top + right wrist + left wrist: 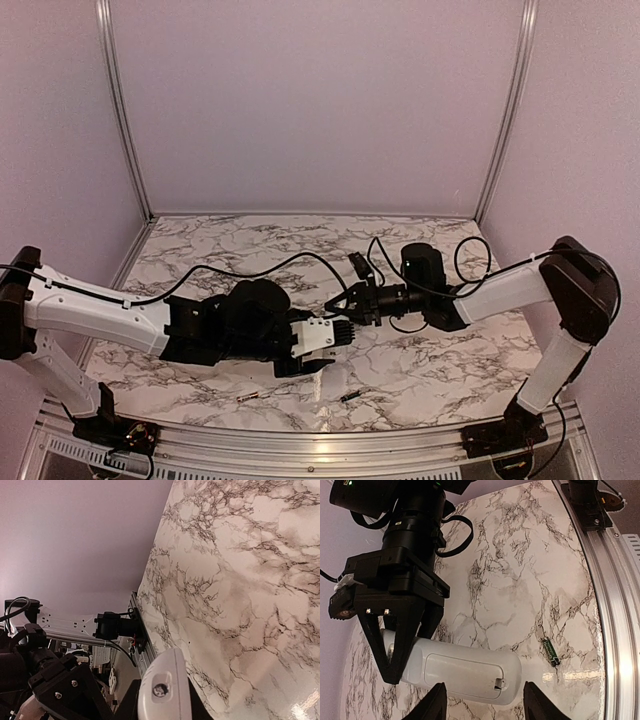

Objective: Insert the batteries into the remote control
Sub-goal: Remove the battery cover from the remote control.

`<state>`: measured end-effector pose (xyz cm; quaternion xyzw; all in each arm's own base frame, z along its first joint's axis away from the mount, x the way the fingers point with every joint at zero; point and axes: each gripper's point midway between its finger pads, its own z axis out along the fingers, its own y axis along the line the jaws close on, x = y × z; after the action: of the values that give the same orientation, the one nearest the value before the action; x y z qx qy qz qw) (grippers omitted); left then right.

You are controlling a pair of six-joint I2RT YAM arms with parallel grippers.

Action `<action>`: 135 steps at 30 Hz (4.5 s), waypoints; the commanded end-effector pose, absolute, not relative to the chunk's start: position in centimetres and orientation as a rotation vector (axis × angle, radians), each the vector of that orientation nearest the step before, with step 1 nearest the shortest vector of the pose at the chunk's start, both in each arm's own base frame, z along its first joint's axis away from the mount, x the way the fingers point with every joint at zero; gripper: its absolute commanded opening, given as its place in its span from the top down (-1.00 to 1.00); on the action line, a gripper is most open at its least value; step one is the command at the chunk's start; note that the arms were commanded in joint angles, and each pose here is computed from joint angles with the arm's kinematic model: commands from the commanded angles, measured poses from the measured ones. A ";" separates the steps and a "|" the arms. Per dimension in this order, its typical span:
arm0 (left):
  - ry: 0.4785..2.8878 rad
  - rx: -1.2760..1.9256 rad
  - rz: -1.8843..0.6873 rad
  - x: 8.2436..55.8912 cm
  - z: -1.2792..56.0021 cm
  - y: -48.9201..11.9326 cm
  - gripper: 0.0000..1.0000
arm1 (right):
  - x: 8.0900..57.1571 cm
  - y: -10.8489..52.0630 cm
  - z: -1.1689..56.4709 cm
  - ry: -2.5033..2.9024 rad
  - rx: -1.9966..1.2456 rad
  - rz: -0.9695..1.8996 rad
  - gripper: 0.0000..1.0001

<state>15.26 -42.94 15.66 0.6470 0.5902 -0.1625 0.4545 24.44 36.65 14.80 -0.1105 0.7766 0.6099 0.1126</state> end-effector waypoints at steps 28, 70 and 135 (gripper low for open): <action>1.501 1.624 -0.290 16.5 13.3 -43.3 0.33 | 23.4 38.1 17.7 2.189 -0.433 1.858 1.00; 1.431 1.477 -0.221 17.9 17.3 -41.9 0.43 | 24.0 38.0 14.9 2.277 -0.345 1.875 1.00; 2.113 1.172 -0.520 21.9 11.3 -43.6 -0.35 | 28.8 35.2 12.4 2.249 -0.090 1.772 1.00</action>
<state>21.88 -43.35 11.66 0.4510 0.7995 -0.1999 0.3427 28.31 35.39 11.84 -0.0306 0.7818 0.6102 0.1248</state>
